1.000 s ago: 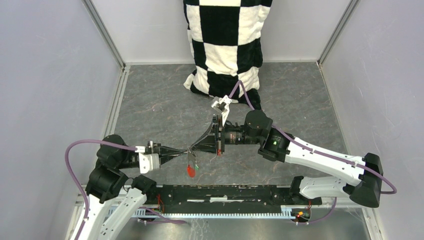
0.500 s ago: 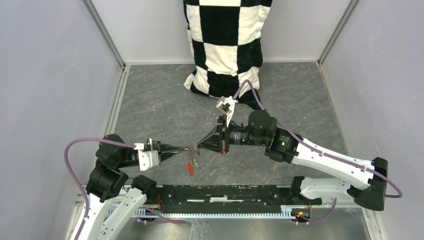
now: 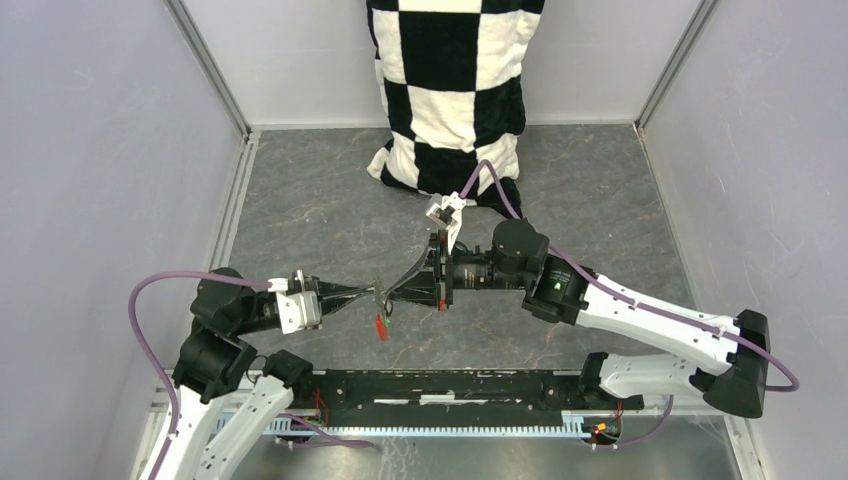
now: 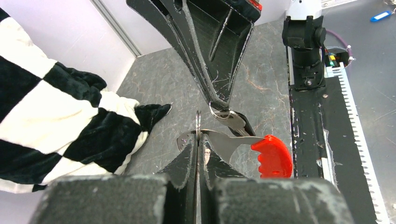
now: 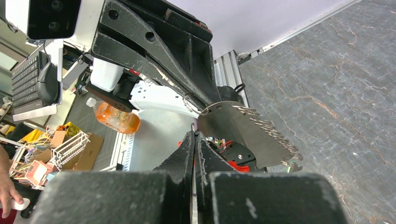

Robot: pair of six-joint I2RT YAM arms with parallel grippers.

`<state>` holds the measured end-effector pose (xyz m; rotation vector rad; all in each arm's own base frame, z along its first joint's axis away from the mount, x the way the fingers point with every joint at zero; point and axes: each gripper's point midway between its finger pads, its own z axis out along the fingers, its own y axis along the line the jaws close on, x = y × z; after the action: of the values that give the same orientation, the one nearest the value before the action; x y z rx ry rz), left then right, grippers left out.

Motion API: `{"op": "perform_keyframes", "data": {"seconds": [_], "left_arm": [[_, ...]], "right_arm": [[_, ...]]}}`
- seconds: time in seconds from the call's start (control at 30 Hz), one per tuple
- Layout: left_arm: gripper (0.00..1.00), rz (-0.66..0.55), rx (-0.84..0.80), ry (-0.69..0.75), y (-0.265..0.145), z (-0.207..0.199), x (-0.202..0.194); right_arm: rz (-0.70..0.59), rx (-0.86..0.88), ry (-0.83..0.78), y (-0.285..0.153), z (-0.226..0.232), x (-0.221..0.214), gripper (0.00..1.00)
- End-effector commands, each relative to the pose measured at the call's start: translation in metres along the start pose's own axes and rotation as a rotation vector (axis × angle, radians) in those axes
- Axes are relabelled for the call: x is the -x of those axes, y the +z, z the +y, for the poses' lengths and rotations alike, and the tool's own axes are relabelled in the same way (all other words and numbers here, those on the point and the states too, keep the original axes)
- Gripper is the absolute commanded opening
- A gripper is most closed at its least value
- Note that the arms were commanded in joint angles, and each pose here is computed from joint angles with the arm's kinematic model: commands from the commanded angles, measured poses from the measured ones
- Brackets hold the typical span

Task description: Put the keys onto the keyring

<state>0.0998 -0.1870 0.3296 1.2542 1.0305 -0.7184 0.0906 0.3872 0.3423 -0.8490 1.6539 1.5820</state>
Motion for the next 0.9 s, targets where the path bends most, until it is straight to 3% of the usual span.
{"op": "perform_keyframes", "data": {"seconds": [0.0,0.87], "left_arm": [[0.02,-0.031,0.031,0.031,0.000,0.008,0.013],[0.02,-0.021,0.015,0.081,-0.002,0.002,0.006]], "right_arm": [[-0.036,0.054,-0.013,0.004,0.012,0.013,0.01],[-0.063,0.091,-0.004,0.012,0.018,0.022,0.01]]}}
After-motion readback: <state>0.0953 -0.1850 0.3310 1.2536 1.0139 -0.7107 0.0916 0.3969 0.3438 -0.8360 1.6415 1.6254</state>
